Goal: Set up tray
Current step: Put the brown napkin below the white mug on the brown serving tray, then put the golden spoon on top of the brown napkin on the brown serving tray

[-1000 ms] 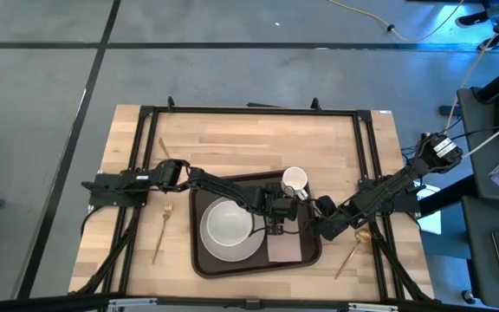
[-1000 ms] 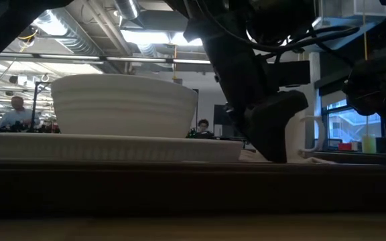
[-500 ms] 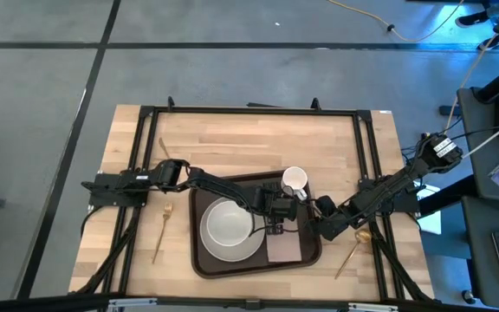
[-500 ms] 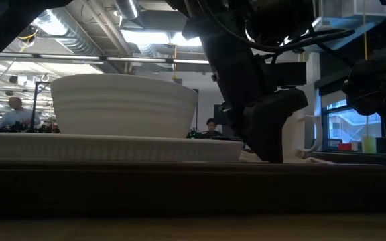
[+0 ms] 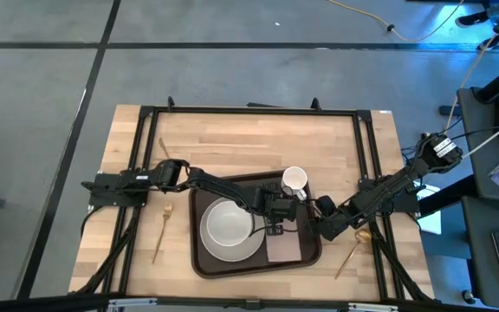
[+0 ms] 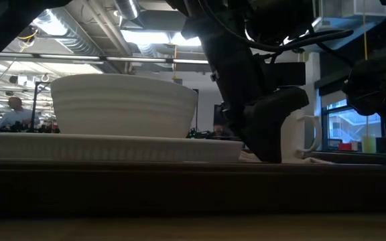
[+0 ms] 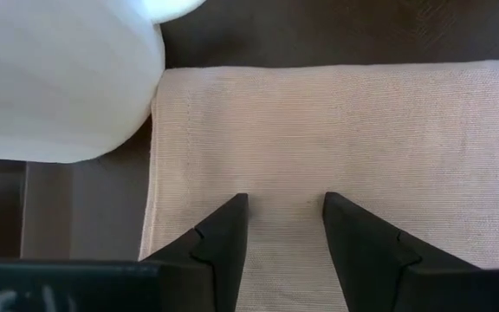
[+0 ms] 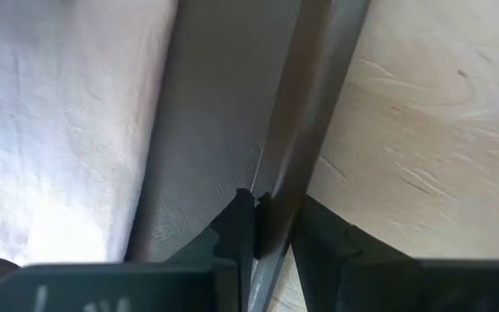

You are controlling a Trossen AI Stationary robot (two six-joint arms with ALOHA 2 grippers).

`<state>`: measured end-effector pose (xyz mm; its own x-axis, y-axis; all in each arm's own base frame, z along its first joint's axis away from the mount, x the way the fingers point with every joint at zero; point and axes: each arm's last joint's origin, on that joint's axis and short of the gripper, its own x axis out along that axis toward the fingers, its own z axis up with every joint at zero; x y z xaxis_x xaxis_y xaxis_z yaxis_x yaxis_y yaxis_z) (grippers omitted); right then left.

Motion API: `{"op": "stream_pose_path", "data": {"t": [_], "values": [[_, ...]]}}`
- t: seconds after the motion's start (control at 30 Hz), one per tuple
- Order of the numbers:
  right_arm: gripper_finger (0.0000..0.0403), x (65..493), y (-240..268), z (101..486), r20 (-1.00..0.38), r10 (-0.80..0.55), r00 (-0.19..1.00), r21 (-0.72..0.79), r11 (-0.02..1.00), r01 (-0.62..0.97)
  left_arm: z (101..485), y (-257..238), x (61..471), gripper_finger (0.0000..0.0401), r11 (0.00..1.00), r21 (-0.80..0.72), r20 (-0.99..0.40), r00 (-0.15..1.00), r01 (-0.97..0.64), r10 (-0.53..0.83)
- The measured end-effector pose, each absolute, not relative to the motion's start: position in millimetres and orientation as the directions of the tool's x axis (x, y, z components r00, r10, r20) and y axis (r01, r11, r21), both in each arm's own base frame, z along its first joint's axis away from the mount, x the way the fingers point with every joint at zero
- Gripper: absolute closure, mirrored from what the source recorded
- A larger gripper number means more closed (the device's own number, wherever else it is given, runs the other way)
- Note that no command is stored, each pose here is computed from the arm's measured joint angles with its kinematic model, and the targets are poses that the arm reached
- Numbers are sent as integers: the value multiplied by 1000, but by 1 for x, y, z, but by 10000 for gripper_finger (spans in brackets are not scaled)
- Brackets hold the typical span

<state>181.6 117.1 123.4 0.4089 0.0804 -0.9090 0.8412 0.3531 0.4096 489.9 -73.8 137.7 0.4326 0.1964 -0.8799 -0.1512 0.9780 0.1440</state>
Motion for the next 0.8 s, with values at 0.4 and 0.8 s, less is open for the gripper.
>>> {"op": "stream_pose_path", "data": {"t": [0.4,0.8], "values": [[322,182,117,123,-905,83,417,418,354,837,158,-70,488,212,981,136,-864,467,-141,187],[278,183,118,127,-893,95,440,443,353,824,238,-63,474,199,982,88,-771,613,-165,172]]}}
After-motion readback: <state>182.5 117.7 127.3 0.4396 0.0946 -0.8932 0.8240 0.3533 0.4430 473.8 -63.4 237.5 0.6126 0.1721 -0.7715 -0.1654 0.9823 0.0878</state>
